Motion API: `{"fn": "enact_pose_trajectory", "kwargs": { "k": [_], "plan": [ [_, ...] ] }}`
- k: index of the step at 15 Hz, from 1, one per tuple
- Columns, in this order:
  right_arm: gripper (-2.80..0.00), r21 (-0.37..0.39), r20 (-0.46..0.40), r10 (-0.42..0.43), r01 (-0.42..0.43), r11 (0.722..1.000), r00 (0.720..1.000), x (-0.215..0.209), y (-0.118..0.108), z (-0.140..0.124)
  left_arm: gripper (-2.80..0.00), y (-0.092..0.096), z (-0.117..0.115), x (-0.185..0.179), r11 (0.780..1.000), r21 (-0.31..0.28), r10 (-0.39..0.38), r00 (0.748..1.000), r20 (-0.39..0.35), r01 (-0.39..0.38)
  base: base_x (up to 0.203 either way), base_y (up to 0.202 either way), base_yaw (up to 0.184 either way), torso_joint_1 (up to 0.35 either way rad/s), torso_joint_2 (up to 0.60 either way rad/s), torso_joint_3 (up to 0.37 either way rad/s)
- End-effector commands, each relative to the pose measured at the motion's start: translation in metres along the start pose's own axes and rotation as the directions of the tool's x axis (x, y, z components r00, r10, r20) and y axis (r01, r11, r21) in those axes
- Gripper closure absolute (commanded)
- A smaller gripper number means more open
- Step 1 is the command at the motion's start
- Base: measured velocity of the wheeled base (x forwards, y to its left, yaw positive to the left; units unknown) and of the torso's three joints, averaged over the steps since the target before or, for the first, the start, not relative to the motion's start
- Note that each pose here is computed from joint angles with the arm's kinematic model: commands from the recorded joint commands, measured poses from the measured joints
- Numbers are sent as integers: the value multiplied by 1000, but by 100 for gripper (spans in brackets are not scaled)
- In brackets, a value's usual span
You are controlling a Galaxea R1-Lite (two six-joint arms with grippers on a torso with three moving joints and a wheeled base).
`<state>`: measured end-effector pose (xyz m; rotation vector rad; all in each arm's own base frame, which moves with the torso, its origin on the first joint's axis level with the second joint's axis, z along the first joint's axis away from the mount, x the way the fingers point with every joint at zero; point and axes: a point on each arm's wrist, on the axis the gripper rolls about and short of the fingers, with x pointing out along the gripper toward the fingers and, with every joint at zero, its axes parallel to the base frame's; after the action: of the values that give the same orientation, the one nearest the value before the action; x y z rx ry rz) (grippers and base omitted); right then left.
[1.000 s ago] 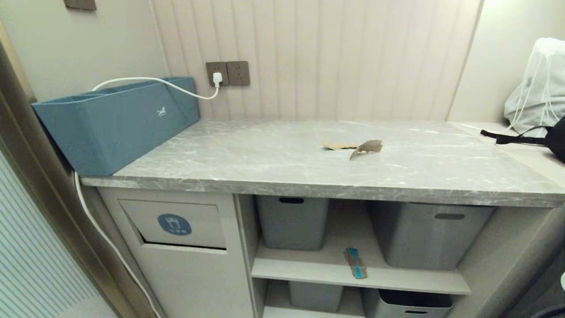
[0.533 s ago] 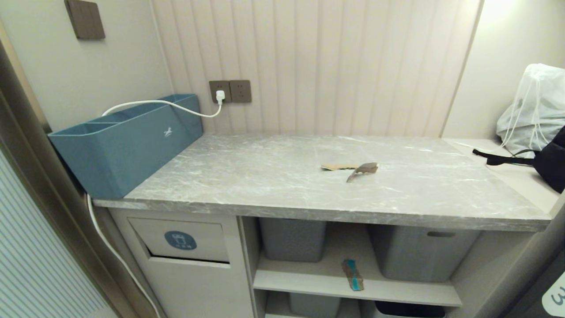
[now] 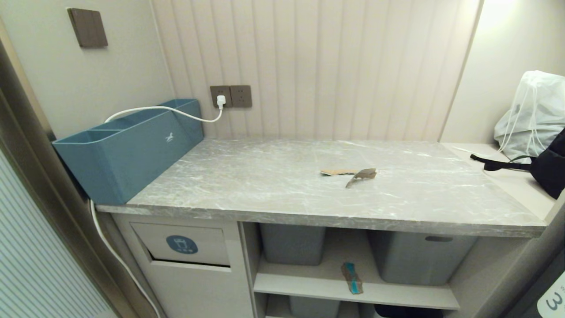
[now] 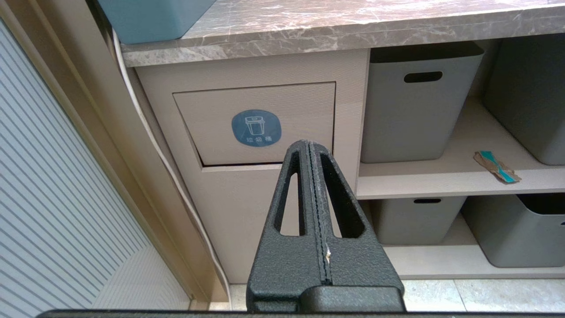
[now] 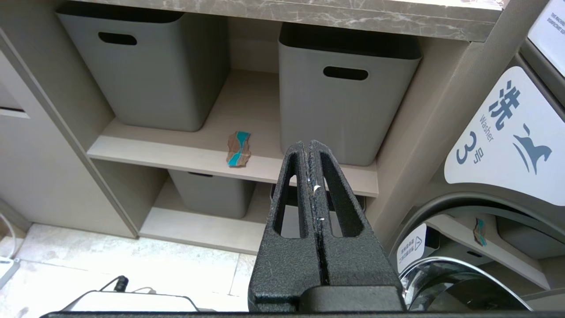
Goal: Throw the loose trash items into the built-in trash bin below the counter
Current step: Pick up the garbage
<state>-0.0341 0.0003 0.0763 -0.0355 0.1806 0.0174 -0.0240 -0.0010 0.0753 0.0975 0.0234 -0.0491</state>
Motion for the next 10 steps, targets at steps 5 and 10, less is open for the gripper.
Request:
{"fn": "enact_pose_trajectory", "kwargs": {
  "k": [5, 10],
  "plan": [
    [0, 2, -3, 1, -1, 1000, 1000, 0, 0, 0, 0, 0, 0, 0, 1000, 2, 6, 1000, 2, -6, 0, 0, 0, 0, 0, 0],
    [0, 2, -2, 2, -2, 1000, 1000, 0, 0, 0, 0, 0, 0, 0, 1000, 2, 2, 1000, 4, -2, 0, 0, 0, 0, 0, 0]
  ]
}}
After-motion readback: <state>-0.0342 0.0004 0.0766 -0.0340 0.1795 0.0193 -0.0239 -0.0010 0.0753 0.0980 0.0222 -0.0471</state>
